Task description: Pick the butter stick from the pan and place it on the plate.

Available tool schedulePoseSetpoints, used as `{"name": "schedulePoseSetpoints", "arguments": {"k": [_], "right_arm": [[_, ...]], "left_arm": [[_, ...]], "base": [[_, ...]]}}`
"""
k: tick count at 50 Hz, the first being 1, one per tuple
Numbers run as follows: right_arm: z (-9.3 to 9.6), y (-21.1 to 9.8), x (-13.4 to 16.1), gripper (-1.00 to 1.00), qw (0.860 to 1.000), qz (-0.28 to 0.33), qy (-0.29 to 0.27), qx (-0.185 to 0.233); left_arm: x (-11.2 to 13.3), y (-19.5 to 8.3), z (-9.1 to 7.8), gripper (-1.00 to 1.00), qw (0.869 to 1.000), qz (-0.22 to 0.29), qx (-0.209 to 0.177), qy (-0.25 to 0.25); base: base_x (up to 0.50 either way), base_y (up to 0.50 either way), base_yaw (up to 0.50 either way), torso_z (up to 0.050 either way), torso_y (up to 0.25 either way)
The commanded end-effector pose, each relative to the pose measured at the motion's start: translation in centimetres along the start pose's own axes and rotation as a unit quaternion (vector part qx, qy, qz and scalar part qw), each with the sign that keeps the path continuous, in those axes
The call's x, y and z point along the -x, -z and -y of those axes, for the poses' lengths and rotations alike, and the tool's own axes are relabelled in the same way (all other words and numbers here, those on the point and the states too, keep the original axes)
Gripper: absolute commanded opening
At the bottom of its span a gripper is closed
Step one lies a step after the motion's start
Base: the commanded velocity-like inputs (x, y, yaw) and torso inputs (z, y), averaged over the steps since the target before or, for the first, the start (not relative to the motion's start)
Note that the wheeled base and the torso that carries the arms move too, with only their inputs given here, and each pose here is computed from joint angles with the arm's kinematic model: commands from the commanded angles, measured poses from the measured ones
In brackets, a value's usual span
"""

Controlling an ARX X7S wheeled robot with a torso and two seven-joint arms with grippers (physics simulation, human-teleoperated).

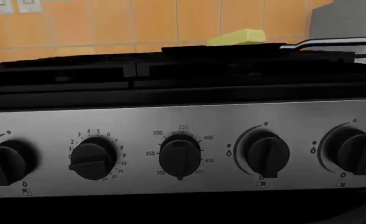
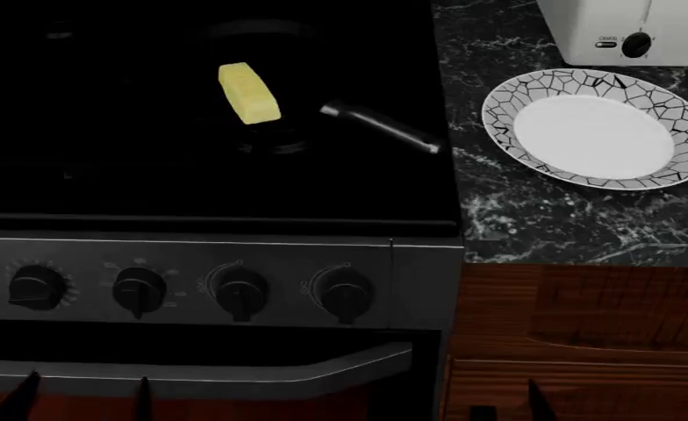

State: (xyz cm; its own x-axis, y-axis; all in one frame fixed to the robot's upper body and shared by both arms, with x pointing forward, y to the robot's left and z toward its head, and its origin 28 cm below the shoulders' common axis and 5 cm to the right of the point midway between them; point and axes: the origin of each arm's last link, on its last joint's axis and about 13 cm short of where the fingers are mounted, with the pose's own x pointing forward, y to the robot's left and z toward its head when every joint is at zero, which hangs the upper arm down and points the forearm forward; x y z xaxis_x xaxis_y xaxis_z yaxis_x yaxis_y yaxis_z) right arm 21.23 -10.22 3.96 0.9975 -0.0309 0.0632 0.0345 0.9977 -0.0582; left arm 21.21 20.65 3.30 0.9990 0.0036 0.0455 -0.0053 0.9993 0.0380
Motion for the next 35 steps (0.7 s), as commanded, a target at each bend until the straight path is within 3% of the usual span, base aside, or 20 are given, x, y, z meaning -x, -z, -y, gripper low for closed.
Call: {"name": "schedulePoseSetpoints", "arguments": {"k": [1,10,14,20,23,28,30,32,35], "right_arm": [[0.9,-5.3,-0.2,1.0,0.996,0.069,0.011,0.051],[1.5,-11.6,0.1,1.0,0.989,0.134,0.002,0.065],[1.6,-14.5,0.2,1.0,0.984,0.162,-0.008,0.072],[1.6,-17.6,0.0,1.0,0.978,0.188,-0.018,0.089],[1.8,-19.8,-0.2,1.0,0.976,0.201,-0.022,0.083],[2.3,-22.8,-0.8,1.0,0.973,0.213,-0.02,0.08],[2.7,-24.8,-1.0,1.0,0.977,0.203,-0.021,0.061],[2.8,-26.0,-1.4,1.0,0.977,0.199,-0.017,0.07],[3.5,-27.9,-2.7,1.0,0.985,0.17,-0.005,0.04]], "left_arm": [[-0.2,-4.5,-0.4,1.0,0.999,0.043,-0.024,-0.005],[-0.1,-11.2,-1.1,1.0,0.991,0.109,-0.072,-0.019],[0.0,-14.1,-1.3,1.0,0.99,0.132,-0.054,-0.008],[-0.3,-15.4,-1.6,1.0,0.988,0.146,-0.04,-0.004],[-0.2,-17.7,-1.9,1.0,0.985,0.167,-0.053,-0.001],[-0.4,-20.3,-2.1,1.0,0.984,0.166,-0.064,0.0],[-0.6,-22.0,-2.6,1.0,0.985,0.164,-0.056,-0.004],[-0.8,-24.1,-2.8,1.0,0.987,0.153,-0.043,-0.004],[-1.7,-24.9,-3.1,1.0,0.988,0.144,-0.049,-0.019]], "base": [[0.0,0.0,0.0,0.0,0.0],[0.0,0.0,0.0,0.0,0.0],[0.0,0.0,0.0,0.0,0.0],[0.0,0.0,0.0,0.0,0.0],[0.0,0.0,0.0,0.0,0.0],[0.0,0.0,0.0,0.0,0.0],[0.0,0.0,0.0,0.0,0.0],[0.0,0.0,0.0,0.0,0.0],[0.0,0.0,0.0,0.0,0.0]]}}
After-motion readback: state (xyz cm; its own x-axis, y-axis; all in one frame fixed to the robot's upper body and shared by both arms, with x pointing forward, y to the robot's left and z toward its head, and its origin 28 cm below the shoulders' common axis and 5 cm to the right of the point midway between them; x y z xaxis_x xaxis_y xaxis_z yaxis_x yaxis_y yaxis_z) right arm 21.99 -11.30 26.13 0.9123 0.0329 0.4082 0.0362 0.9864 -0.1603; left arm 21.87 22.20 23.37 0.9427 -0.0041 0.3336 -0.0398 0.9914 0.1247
